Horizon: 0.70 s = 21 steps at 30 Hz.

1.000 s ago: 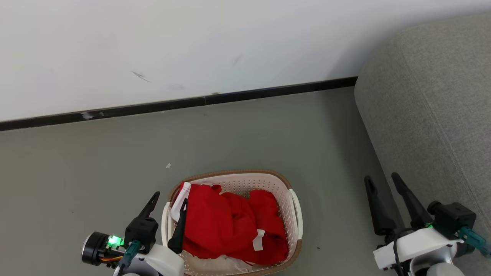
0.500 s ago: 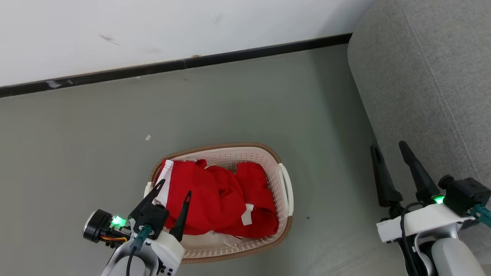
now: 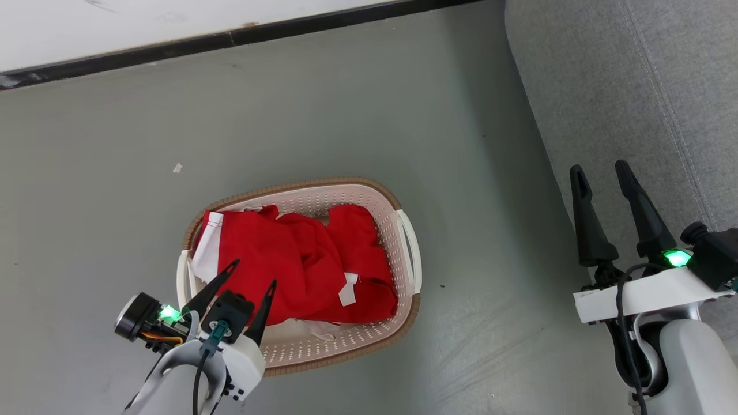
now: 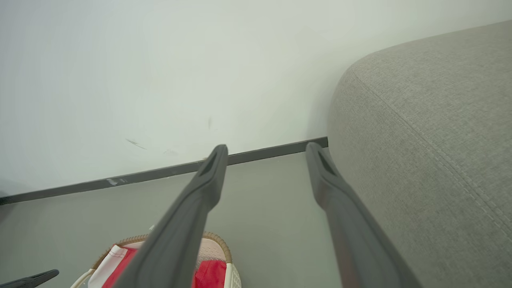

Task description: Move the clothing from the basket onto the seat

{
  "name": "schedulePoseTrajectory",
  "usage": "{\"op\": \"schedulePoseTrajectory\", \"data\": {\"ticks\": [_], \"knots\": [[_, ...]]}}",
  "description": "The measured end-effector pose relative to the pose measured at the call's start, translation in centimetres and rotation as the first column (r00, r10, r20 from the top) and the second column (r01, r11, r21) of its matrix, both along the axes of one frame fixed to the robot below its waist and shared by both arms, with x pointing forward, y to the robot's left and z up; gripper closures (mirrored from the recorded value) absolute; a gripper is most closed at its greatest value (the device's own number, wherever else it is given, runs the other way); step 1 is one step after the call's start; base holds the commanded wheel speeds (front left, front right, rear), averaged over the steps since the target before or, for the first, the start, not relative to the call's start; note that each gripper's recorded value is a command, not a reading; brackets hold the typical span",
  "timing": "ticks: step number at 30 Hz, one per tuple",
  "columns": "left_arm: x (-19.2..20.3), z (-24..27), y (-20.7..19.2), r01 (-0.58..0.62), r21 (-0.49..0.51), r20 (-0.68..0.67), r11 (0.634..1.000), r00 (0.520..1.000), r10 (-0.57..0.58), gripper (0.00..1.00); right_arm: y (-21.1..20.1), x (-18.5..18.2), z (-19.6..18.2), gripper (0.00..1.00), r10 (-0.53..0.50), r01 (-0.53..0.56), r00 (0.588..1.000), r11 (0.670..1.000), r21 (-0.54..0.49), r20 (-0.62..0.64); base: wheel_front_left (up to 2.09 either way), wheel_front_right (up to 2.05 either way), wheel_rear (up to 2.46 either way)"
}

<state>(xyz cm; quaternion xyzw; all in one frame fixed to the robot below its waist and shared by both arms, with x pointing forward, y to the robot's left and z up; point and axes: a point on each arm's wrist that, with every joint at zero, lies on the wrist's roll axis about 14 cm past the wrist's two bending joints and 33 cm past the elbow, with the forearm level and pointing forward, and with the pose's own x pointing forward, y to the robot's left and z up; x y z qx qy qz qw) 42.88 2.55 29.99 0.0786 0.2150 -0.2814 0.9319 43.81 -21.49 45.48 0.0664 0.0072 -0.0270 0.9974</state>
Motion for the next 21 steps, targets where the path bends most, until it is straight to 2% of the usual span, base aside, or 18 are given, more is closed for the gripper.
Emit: {"op": "schedulePoseTrajectory", "data": {"ticks": [15,21], "knots": [[0.1,-5.7,-1.7,0.132,0.073,-0.090,0.989,0.988,-0.125,0.00,-2.0,2.2,-0.8,0.00,-0.046,0.046,0.999,0.999,-0.005,0.008,0.00,0.00,0.00],[0.4,-7.5,-1.9,0.156,0.101,-0.110,0.983,0.983,-0.145,0.00,-2.8,2.0,-1.9,0.00,-0.068,0.067,0.997,0.998,-0.012,-0.023,0.00,0.00,0.00]]}}
